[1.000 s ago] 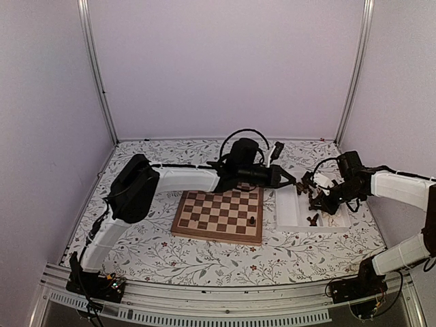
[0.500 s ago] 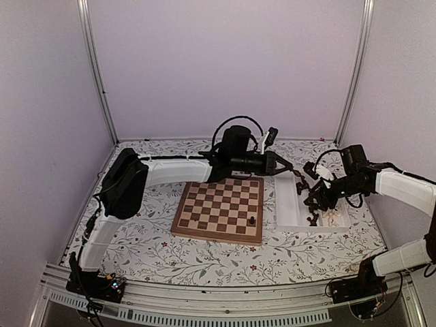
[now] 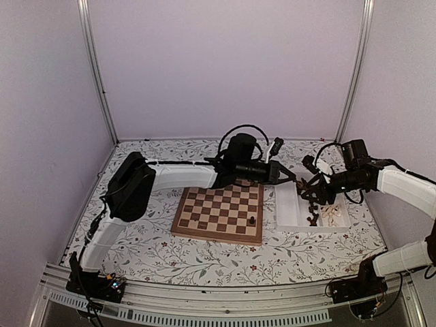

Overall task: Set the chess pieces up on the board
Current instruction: Pick up the chess piece from the storage box.

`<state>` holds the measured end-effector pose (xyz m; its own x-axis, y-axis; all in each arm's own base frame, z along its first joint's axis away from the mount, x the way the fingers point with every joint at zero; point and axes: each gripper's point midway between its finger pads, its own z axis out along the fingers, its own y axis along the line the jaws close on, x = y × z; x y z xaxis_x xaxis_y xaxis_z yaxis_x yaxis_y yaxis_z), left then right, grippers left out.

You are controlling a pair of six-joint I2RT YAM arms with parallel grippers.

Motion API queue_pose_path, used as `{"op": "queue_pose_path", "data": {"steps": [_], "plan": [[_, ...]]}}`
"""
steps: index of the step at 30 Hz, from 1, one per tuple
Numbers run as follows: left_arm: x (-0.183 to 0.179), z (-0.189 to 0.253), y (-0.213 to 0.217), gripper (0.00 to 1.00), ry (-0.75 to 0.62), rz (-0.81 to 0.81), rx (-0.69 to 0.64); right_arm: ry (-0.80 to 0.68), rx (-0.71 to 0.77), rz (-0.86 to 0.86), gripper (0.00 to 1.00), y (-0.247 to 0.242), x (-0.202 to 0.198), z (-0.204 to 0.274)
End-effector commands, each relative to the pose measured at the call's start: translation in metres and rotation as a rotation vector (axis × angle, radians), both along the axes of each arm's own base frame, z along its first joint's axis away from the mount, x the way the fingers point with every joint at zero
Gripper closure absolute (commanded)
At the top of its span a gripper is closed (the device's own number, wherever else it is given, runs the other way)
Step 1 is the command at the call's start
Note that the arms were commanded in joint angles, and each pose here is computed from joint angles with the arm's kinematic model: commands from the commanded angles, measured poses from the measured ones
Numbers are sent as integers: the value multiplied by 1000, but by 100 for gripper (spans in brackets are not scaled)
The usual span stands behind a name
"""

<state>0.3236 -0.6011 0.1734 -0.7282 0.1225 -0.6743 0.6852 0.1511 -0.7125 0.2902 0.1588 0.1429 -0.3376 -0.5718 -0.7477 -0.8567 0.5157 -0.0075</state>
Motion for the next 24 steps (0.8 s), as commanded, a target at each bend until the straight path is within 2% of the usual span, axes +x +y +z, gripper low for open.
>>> {"op": "queue_pose_path", "data": {"steps": [1, 6, 9, 14, 20, 24], "plan": [[-12, 0, -9, 100, 17, -41, -6, -42, 31, 43, 55, 9, -2, 14], [-12, 3, -9, 100, 8, -44, -5, -11, -6, 13, 82, 5, 4, 1], [-9, 10, -4, 100, -26, -38, 7, 12, -27, -11, 91, 1, 8, -8], [14, 29, 36, 100, -165, 62, 122, 44, -48, -27, 94, -1, 8, -21], [28, 3, 118, 100, -372, 211, 508, 43, -64, -46, 94, -5, 11, -24], [17, -25, 162, 100, -401, 229, 698, 46, -71, -52, 93, -6, 12, -26]]}}
